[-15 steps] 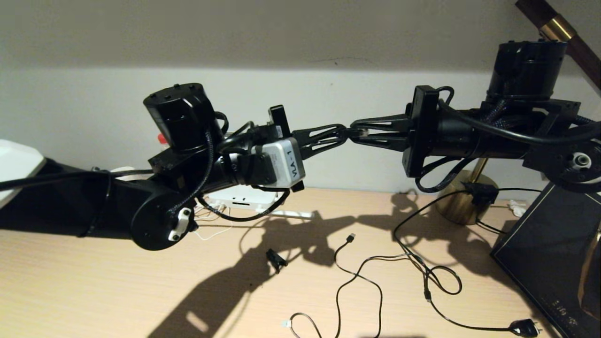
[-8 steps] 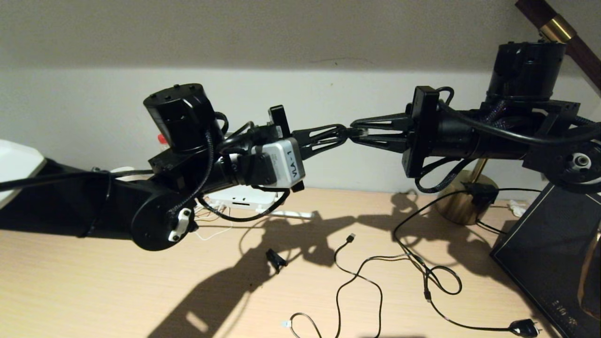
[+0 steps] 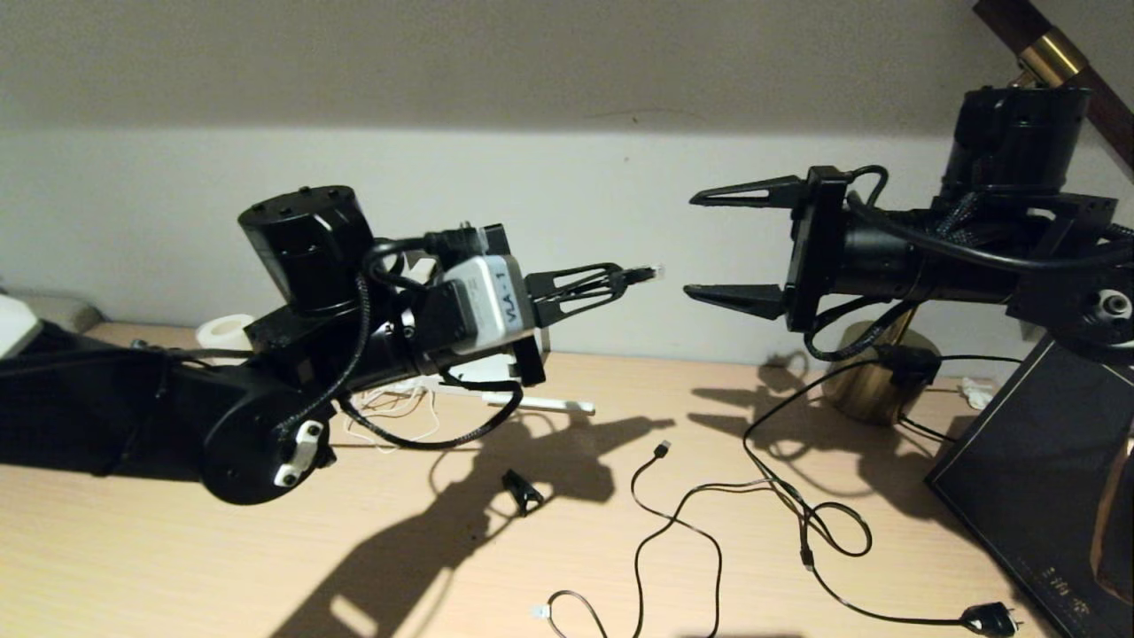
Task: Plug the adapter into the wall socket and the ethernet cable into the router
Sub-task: Hand it to the other hand, then align cable and router interface
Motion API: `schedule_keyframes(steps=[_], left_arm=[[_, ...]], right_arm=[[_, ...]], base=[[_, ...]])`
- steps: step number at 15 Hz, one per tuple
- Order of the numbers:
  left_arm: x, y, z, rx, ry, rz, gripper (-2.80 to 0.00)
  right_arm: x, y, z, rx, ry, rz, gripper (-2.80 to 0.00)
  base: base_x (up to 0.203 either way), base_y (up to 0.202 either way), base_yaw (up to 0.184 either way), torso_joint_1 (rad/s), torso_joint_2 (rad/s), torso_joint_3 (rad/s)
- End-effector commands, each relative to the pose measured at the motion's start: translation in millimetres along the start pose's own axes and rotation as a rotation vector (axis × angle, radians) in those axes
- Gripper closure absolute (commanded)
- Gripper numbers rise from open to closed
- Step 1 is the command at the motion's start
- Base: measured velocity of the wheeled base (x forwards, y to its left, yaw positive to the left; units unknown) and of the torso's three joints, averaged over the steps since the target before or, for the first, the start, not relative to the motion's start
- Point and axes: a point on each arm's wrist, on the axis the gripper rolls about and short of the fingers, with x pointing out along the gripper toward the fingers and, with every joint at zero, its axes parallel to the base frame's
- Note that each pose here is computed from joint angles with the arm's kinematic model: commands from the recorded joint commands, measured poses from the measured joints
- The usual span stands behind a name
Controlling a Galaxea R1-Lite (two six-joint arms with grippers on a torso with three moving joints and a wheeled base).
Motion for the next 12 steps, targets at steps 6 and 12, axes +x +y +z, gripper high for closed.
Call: schedule_keyframes(steps=[6, 12], left_arm=[[-52, 27.9, 35, -0.773, 0.076, 0.251, 0.00], [-75, 0.1, 35, -1.160, 0.221, 0.486, 0.00]], right_arm=[[-64, -7, -39, -0.758, -0.505, -0.385, 0.00], [-141, -6, -146, -0.931, -0.591, -0.405, 0.00]], base=[[0.000, 0.000, 0.000, 0.000, 0.00, 0.000], [0.000, 0.000, 0.000, 0.000, 0.00, 0.000]])
